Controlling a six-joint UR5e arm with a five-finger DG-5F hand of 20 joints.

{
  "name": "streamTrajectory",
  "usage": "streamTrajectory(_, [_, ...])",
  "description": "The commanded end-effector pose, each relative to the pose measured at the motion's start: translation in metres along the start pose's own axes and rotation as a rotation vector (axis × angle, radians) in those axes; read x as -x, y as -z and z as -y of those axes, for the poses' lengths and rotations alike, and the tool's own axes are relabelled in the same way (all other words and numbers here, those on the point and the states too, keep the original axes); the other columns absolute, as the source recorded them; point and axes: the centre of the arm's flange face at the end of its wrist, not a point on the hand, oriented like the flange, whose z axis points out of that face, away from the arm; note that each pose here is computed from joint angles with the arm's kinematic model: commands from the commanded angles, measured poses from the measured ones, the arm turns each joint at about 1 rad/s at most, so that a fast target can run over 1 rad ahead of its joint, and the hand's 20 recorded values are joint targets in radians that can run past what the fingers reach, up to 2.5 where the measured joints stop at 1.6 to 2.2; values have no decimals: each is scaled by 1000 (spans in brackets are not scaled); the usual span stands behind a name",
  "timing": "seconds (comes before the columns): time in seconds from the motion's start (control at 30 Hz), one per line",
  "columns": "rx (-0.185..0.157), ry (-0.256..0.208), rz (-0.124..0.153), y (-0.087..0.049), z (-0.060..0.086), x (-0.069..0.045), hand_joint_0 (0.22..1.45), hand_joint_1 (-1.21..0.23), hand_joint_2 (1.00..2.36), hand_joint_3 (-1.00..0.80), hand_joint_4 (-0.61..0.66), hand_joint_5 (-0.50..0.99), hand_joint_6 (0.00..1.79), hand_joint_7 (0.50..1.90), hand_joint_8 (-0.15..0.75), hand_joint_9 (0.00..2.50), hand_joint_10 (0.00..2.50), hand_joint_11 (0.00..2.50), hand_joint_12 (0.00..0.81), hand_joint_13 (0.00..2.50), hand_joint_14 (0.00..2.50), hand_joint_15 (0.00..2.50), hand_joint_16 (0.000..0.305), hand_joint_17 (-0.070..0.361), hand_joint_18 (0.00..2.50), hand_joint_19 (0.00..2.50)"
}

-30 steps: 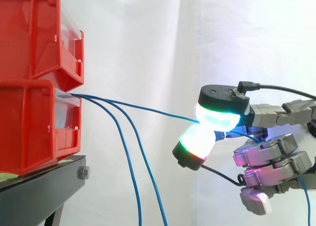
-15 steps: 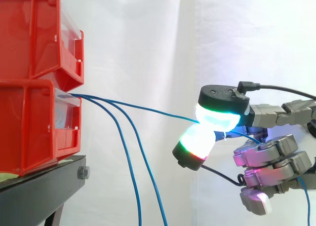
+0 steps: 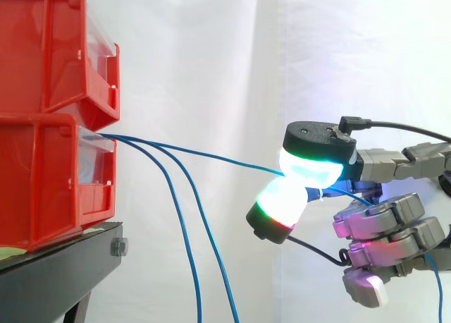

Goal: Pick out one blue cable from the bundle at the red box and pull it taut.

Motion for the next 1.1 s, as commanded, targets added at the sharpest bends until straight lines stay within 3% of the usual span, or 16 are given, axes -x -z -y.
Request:
streamTrajectory(0.0, [0, 0, 1, 0, 0, 1, 734, -751, 1018, -227, -142, -194, 935, 1024, 229, 1174, 1326, 1425, 270, 1208, 1505, 1183, 39, 87, 953, 1158])
streamTrajectory(1.07, [0, 0, 0, 0, 0, 0, 732, -753, 1018, -226, -142, -194, 934, 1033, 228, 1176, 1313, 1432, 266, 1222, 1437, 1213, 39, 88, 941, 1154])
